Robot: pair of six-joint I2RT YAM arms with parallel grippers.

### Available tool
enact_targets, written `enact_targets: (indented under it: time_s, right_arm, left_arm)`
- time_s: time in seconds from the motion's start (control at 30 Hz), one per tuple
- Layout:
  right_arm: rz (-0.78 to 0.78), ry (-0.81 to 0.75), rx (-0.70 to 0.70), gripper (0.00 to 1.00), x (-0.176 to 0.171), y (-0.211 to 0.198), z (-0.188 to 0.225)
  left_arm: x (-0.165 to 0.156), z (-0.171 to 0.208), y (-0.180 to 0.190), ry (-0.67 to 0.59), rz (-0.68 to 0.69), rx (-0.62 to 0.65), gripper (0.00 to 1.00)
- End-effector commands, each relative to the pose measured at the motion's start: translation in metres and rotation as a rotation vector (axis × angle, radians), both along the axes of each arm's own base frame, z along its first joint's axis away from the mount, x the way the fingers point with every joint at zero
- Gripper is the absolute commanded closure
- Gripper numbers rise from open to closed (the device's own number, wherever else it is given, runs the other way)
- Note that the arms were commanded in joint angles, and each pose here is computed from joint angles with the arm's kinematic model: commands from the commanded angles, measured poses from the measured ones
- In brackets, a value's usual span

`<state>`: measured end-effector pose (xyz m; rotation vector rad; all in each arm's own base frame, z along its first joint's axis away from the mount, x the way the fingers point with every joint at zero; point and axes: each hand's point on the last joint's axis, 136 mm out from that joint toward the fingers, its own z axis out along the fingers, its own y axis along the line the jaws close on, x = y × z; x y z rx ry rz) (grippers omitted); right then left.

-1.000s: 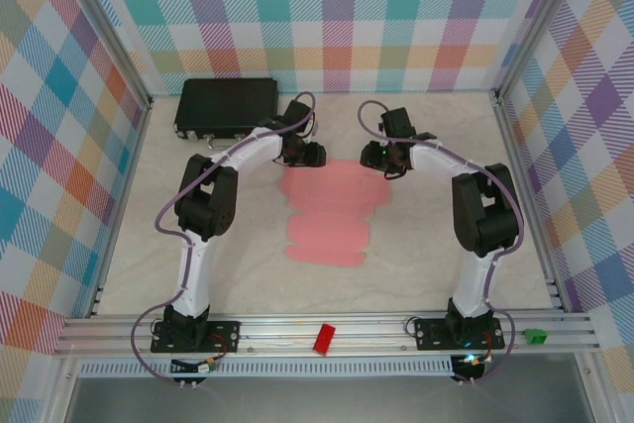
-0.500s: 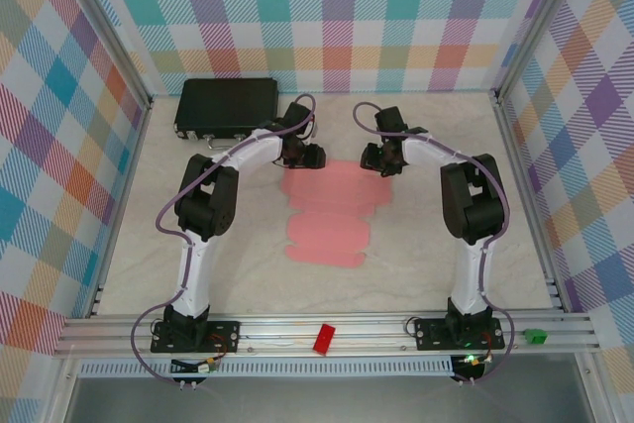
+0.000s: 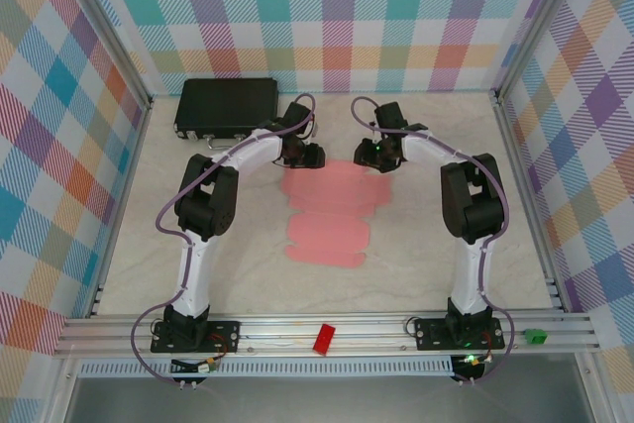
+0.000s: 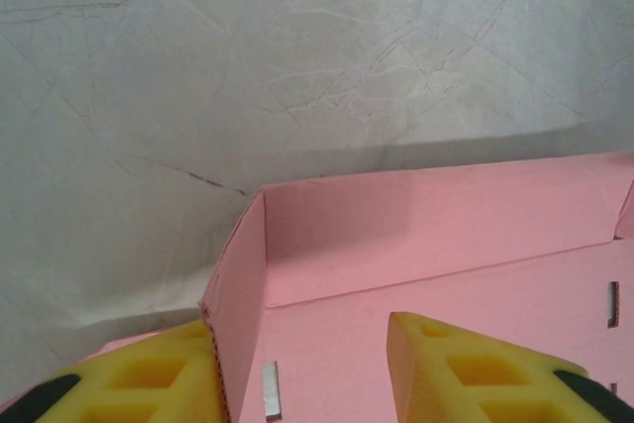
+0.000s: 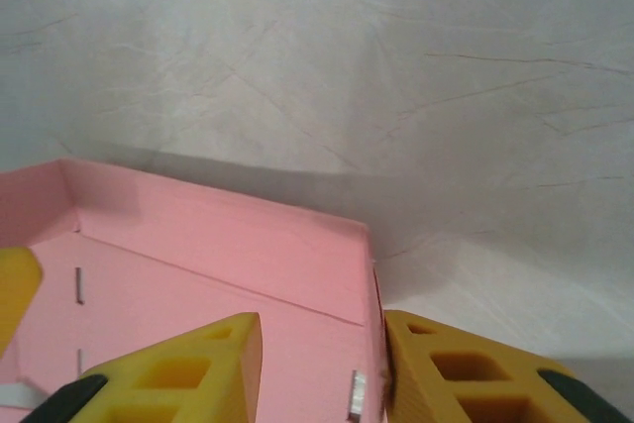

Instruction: Fold the paper box

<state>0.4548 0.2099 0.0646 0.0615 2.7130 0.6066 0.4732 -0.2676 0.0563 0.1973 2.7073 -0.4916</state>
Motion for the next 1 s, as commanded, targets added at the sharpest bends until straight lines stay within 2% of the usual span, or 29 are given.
enact_targets:
  time_s: [0.0,0.27,0.47,0.67,0.77,0.97]
  right_arm:
    - [0.072,-0.02,0.071,0.63,0.004,0.019,0.01]
    - [0.111,0.015,0.108,0.63,0.006,0.029,0.004]
    - [0.118,0.015,0.118,0.62,0.008,0.032,0.005]
    - [0.07,-0.075,0.045,0.6,0.008,0.012,0.034]
    - [0.041,-0.126,0.012,0.55,0.005,-0.004,0.054]
    - [0.02,-0.174,-0.029,0.5,-0.024,-0.028,0.074]
  left_arm:
    - [0.001,0.015,-0.001,-0.018,-0.001,-0.043,0.59]
    - [0.001,0.017,-0.008,-0.013,-0.015,-0.077,0.63]
    - [0.0,0.021,-0.014,0.0,-0.036,-0.103,0.61]
    - [0.004,0.055,-0.008,-0.072,-0.025,-0.087,0.52]
    - [0.004,0.077,-0.002,-0.117,-0.019,-0.071,0.46]
    - [-0.009,0.108,0.02,-0.192,0.016,-0.024,0.35]
